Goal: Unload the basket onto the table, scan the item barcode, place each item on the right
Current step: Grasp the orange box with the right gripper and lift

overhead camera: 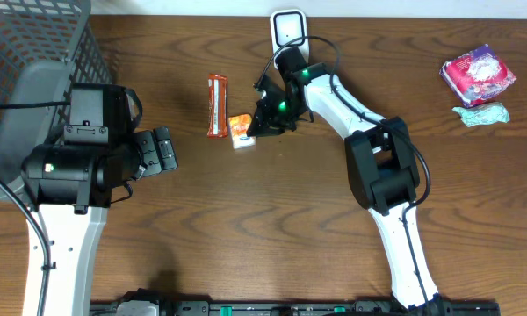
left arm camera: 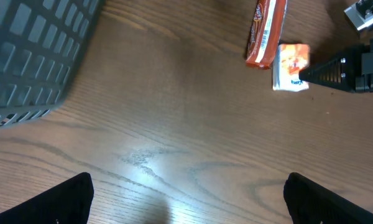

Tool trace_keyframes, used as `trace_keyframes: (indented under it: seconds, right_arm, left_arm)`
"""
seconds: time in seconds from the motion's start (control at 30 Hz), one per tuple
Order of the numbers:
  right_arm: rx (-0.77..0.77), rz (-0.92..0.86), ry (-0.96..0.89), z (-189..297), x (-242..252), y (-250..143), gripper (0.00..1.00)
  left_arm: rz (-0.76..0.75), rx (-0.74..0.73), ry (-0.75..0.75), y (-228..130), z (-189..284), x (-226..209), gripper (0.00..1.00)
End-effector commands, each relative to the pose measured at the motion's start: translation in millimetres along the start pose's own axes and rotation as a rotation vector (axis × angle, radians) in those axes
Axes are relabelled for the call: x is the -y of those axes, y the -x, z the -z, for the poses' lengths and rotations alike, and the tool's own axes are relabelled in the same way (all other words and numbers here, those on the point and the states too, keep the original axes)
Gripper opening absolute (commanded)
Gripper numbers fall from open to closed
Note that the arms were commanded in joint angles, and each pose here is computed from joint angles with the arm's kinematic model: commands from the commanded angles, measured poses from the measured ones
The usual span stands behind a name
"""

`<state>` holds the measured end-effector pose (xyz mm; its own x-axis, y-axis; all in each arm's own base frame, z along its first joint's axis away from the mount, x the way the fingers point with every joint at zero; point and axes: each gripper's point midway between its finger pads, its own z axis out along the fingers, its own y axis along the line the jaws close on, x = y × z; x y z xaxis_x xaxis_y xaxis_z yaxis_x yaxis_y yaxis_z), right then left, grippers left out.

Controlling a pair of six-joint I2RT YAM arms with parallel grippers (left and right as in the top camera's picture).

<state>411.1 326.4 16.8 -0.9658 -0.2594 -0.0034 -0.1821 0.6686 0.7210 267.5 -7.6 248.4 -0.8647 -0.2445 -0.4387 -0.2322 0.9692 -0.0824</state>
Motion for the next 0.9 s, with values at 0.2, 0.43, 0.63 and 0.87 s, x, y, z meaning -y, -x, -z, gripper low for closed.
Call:
trace_keyframes:
  seconds: [0.2,0.43,0.63,0.87]
  right_arm:
    - [-0.091,0.111,0.346,3.5,-53.6,-21.1,0.01]
    - [-0.104,0.082,0.233,-0.3,-33.0,-25.6,0.04]
    - [-0.071,0.061,0.169,4.1,-28.3,-14.5,0.34]
    - [0.061,-0.062,-0.098,18.4,-7.6,14.3,0.42]
  left_arm:
    - [0.014,0.004,0.001,0.6,1.4,-0.6,0.98]
    - [0.014,0.004,0.001,0.5,1.5,-0.6,0.98]
    - [0.014,0.004,0.001,0.6,1.5,-0.6,0.98]
    - [0.014,0.004,0.001,0.5,1.5,-0.6,0.98]
